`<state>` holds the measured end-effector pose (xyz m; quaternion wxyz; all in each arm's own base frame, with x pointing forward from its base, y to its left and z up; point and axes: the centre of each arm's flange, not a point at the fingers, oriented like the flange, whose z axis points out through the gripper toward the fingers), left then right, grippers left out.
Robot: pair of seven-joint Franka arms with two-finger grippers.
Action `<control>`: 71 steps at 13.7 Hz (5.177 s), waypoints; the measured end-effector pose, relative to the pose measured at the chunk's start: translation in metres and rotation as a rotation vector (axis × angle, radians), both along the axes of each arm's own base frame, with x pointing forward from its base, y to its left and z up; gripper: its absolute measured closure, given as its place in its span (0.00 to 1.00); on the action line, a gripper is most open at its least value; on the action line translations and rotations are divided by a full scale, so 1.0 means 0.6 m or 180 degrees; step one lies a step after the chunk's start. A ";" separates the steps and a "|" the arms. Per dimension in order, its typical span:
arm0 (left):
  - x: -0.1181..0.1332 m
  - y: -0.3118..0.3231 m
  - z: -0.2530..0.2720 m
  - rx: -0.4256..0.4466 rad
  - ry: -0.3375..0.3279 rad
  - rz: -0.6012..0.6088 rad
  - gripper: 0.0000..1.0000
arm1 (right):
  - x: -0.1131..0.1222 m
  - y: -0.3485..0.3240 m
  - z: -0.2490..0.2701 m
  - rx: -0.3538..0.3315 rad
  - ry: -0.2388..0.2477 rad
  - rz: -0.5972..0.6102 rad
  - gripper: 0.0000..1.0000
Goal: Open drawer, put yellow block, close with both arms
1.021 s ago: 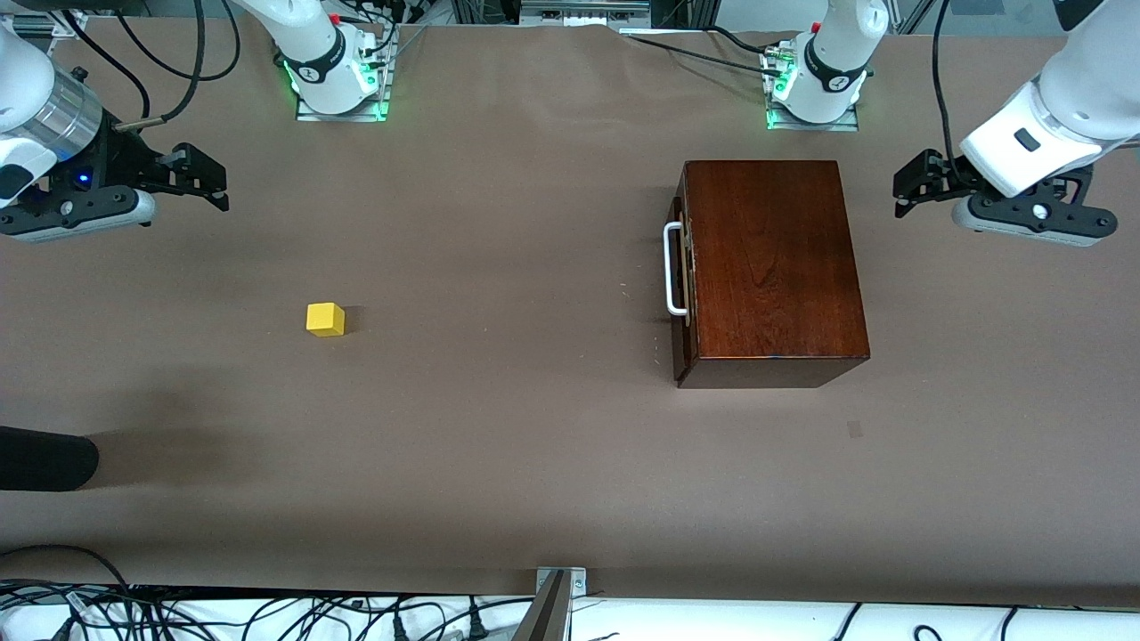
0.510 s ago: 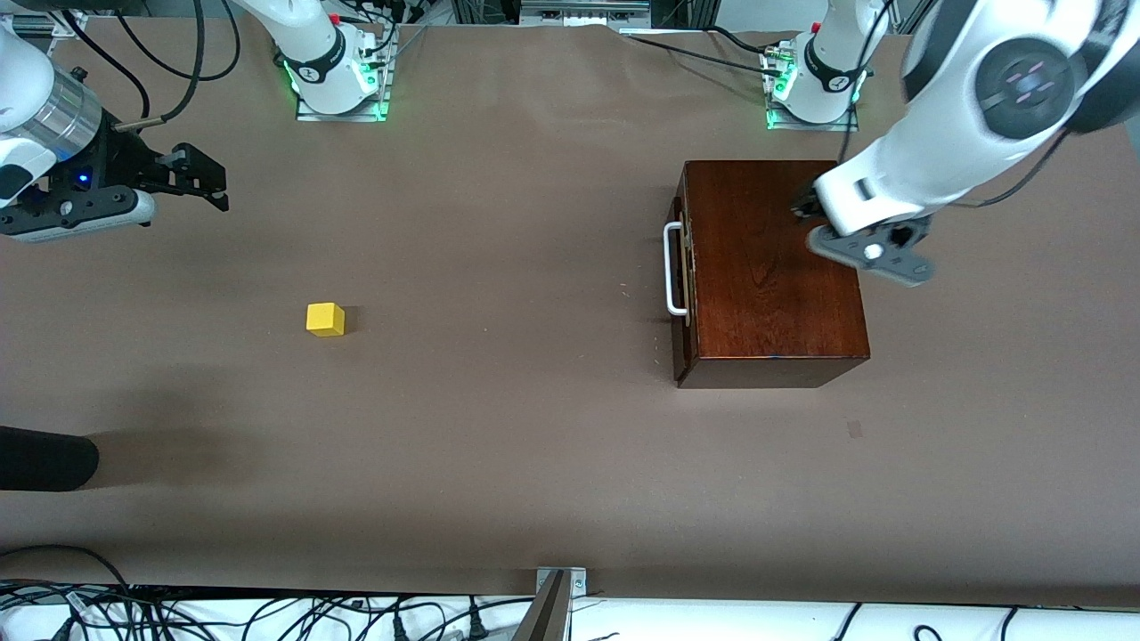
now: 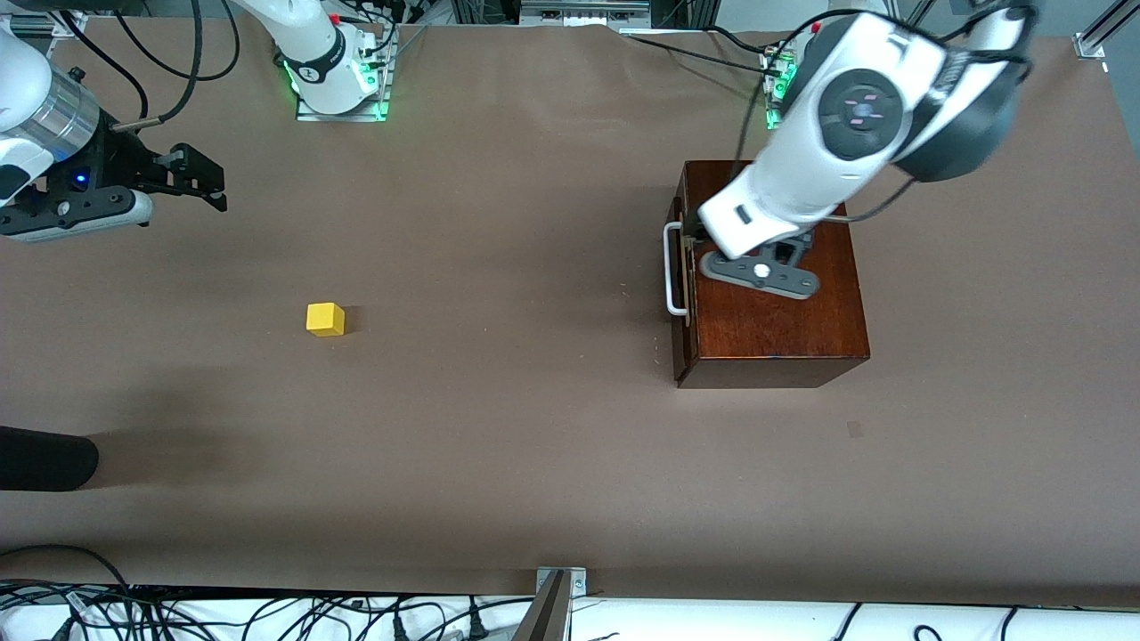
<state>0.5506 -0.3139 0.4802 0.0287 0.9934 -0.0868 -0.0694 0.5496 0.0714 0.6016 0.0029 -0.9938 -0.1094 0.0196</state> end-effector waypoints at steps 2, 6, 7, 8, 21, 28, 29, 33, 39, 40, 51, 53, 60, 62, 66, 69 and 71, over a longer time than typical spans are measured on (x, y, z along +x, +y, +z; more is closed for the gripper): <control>-0.020 -0.069 -0.053 0.0142 -0.0002 0.0068 0.00 | 0.000 -0.002 0.000 0.0000 0.0000 -0.0008 0.00; -0.080 -0.173 -0.154 0.0610 -0.0031 0.0199 0.00 | 0.001 -0.005 -0.001 -0.0001 0.0003 -0.0018 0.00; -0.088 -0.176 -0.170 0.0700 -0.0043 0.0179 0.00 | 0.001 -0.005 -0.001 -0.0001 0.0003 -0.0018 0.00; -0.094 -0.174 -0.185 0.0799 -0.0060 0.0131 0.00 | 0.001 -0.005 -0.001 -0.0001 0.0003 -0.0018 0.00; -0.139 -0.182 -0.265 0.1169 -0.0052 -0.0063 0.00 | 0.004 -0.016 -0.002 -0.0002 0.0001 -0.0056 0.00; -0.159 -0.211 -0.330 0.1204 -0.0126 0.0057 0.00 | 0.040 -0.042 -0.043 -0.0005 -0.0031 -0.0171 0.00; -0.159 -0.212 -0.330 0.1199 -0.0133 0.0069 0.00 | 0.043 -0.043 -0.049 -0.0005 -0.0016 -0.0177 0.00; -0.161 -0.231 -0.332 0.1069 -0.0241 0.0176 0.00 | 0.050 -0.040 -0.066 -0.0017 0.0033 -0.0173 0.00; -0.163 -0.297 -0.330 0.0869 -0.0349 0.0166 0.00 | 0.075 -0.032 -0.140 -0.0064 0.0264 -0.0041 0.00; -0.161 -0.299 -0.331 0.0894 -0.0333 0.0182 0.00 | 0.081 -0.029 -0.160 -0.0076 0.0322 -0.0033 0.00; -0.146 -0.363 -0.263 0.0476 -0.0605 0.0176 0.00 | 0.107 0.008 -0.430 -0.0124 0.0225 0.0052 0.00; -0.151 -0.374 -0.251 0.0434 -0.0635 0.0156 0.00 | 0.097 0.005 -0.475 -0.0134 0.0233 -0.0015 0.00; -0.139 -0.345 -0.184 0.0654 -0.0602 0.0251 0.00 | 0.036 -0.007 -0.603 -0.0140 0.0115 -0.0194 0.00; -0.116 -0.292 -0.099 0.0747 -0.0618 0.0436 0.00 | 0.019 -0.007 -0.624 -0.0146 0.0141 -0.0246 0.00; -0.049 -0.099 0.057 0.0802 -0.0370 0.0619 0.00 | 0.008 0.003 -0.646 -0.0142 0.0134 -0.0293 0.00; 0.004 0.051 0.122 0.0779 -0.0173 0.0562 0.00 | -0.002 0.001 -0.668 -0.0142 0.0105 -0.0294 0.03; 0.043 0.147 0.161 0.0678 -0.0159 0.0527 0.00 | -0.004 0.000 -0.678 -0.0146 0.0109 -0.0294 0.07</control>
